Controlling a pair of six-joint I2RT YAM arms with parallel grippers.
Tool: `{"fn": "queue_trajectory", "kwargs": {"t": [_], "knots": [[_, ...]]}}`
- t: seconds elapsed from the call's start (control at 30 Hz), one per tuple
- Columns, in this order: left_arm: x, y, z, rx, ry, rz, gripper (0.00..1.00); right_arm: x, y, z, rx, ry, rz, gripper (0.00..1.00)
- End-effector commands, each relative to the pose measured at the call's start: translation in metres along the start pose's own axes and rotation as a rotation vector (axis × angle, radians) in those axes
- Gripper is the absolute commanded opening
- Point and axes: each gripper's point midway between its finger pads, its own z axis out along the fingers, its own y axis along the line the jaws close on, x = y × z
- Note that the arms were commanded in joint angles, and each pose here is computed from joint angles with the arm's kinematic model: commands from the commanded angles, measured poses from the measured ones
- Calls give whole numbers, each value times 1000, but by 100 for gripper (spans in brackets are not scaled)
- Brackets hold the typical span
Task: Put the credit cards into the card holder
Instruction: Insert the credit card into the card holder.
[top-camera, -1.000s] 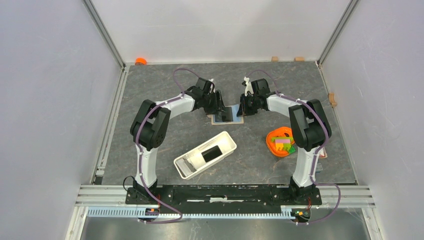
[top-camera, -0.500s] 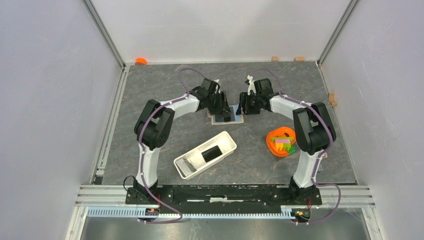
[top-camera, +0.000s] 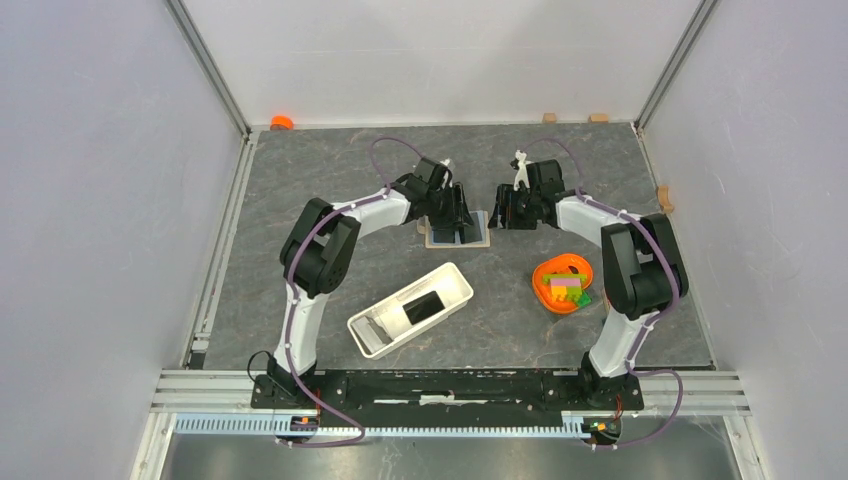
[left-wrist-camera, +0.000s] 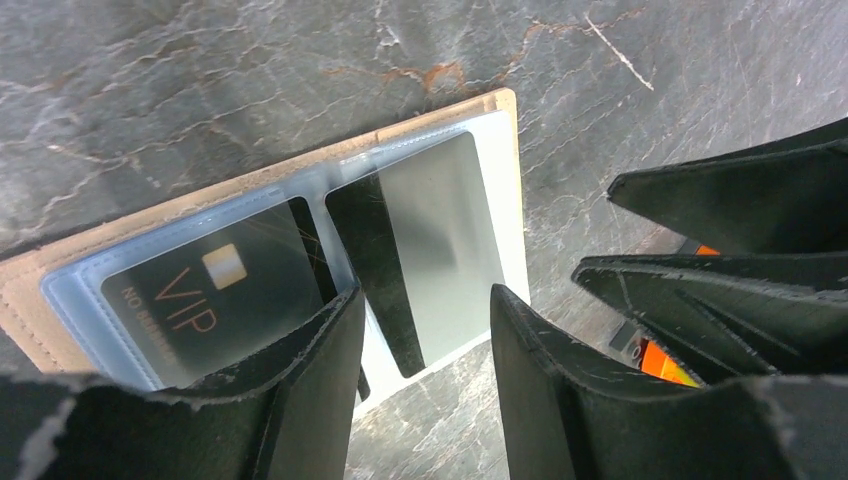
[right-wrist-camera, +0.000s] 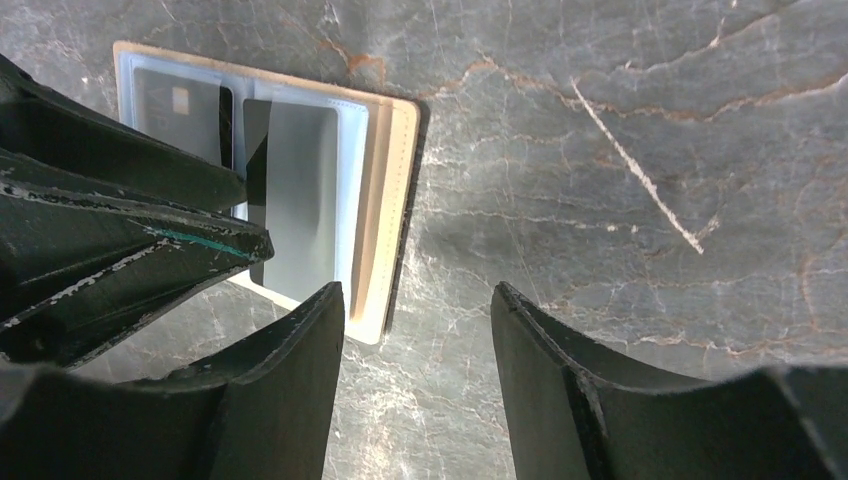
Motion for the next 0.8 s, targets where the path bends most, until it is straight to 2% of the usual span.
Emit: {"fn": "queue_trajectory", "kwargs": {"t": [0.0,0.1,0.13,0.17,0.4,0.77], "knots": [[2,-9,12,-2,1,-22,56,-13,3,-11,-2,-60,-15,61],[0,-16,14,14,-11,-22,56,-11,1,-12,1,-59,-17,61],[-1,-19,15,23,-16,-23,56,-24,6,-15,-10,-86,-29,61],[-2,-22,15,36,-21,-25,56,-10,2,-12,-7,-56,-24,61],[-8,-49,17,139,-50,-6,56,-8,-1,-15,-38,-61,7,60],[-11,-65,23,189,-69,22,55,-4,-14,-28,-12,-78,20,56]]}}
